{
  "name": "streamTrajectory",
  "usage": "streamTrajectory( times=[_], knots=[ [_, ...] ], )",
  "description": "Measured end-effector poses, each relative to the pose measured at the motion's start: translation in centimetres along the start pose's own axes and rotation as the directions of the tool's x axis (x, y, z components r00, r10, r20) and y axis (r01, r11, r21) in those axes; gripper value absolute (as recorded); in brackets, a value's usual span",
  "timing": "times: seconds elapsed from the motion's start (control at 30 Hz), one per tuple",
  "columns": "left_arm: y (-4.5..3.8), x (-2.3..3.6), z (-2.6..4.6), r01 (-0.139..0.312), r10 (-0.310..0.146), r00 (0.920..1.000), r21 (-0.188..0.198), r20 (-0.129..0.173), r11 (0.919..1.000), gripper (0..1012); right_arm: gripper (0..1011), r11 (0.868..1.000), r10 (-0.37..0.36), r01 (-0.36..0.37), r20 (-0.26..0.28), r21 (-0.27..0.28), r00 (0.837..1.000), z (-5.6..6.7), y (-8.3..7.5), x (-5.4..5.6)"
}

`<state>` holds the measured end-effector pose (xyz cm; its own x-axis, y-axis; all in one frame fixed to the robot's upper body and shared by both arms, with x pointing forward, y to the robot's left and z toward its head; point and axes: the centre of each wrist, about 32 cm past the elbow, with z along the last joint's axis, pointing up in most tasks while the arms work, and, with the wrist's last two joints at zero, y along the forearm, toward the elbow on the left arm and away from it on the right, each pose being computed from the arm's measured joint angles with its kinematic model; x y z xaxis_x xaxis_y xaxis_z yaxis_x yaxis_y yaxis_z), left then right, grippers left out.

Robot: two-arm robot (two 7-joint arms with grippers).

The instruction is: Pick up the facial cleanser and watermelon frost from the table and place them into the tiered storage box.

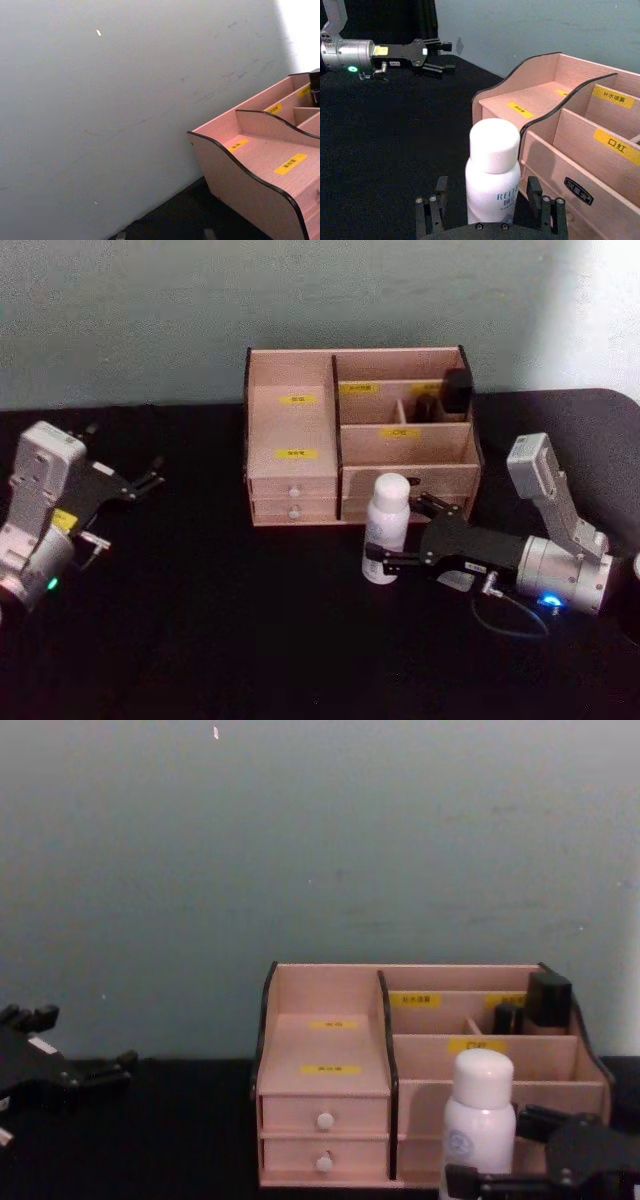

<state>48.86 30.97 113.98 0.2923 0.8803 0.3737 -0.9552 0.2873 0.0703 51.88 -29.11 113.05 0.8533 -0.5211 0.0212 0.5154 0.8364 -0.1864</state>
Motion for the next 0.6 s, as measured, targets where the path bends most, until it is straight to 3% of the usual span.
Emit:
streamTrajectory(
  times=[0.27,0.53,0.6],
  knots=[
    [0.0,0.0,0.0,0.0,0.0,1.0,0.0,0.0,1.0,1001,844,1.0,0.0,0.0,0.001,0.001,1.0,0.03,-0.03,0.0],
    [0.0,0.0,0.0,0.0,0.0,1.0,0.0,0.0,1.0,1001,596,1.0,0.0,0.0,0.002,0.001,1.0,0.03,-0.07,-0.01],
    [0.0,0.0,0.0,0.0,0.0,1.0,0.0,0.0,1.0,1001,592,1.0,0.0,0.0,0.002,0.001,1.0,0.03,-0.07,-0.01]
  ],
)
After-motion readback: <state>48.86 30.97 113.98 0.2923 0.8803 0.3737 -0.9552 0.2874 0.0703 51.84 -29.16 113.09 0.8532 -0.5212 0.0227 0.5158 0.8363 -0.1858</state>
